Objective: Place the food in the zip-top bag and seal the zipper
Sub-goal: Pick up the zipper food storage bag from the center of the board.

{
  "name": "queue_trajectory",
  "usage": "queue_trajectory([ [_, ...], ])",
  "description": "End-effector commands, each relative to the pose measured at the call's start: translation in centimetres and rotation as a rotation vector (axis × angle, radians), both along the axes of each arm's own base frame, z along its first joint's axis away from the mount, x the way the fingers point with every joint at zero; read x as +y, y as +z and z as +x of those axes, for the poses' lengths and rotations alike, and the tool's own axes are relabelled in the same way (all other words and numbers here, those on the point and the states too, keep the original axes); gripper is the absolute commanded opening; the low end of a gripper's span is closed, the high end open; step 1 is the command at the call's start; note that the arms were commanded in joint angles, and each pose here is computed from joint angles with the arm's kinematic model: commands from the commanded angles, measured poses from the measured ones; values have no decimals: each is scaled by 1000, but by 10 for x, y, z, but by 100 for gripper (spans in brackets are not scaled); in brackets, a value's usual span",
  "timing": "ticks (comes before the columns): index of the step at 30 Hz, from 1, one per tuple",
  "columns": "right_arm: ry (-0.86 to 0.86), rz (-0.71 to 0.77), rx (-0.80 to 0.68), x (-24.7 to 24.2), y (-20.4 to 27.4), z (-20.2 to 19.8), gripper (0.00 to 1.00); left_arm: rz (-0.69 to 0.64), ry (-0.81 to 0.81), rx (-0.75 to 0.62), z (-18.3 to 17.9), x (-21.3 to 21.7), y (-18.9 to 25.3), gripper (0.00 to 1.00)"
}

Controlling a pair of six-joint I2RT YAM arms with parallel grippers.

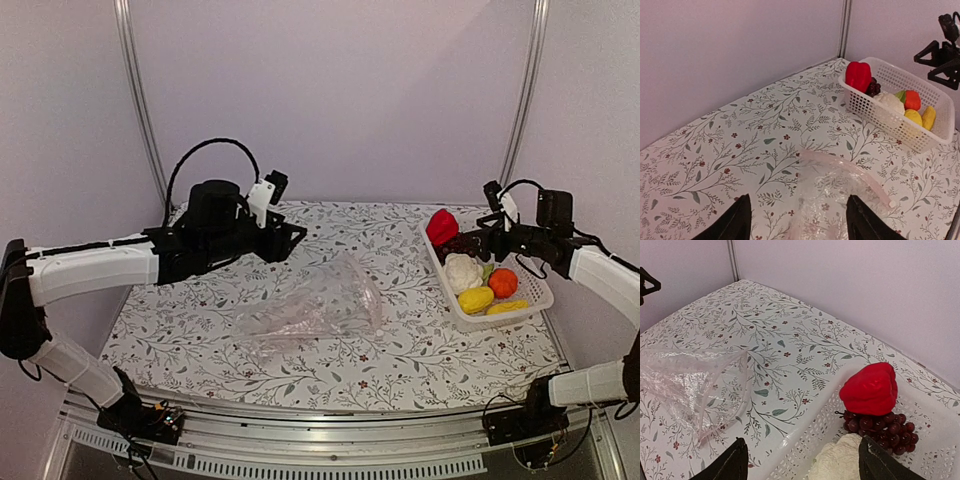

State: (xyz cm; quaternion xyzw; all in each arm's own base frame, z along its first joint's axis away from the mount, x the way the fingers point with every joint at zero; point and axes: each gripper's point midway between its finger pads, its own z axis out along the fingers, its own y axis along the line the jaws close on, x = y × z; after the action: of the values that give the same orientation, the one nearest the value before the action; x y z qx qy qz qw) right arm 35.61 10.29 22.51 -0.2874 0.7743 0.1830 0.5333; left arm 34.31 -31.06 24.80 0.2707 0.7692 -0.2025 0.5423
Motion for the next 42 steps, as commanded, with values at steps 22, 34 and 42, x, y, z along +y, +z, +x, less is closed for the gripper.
queue_trajectory([
  [22, 298, -139, 612, 174, -124, 9, 38, 83, 80, 312, -101, -35, -103, 66],
  [34, 230, -245, 790, 191, -193, 15, 38, -90, 320, 353, -68, -2, -100, 66],
  [42, 309, -184, 883, 210, -203, 8, 10, -126, 343, 354, -57, -8, -95, 66],
])
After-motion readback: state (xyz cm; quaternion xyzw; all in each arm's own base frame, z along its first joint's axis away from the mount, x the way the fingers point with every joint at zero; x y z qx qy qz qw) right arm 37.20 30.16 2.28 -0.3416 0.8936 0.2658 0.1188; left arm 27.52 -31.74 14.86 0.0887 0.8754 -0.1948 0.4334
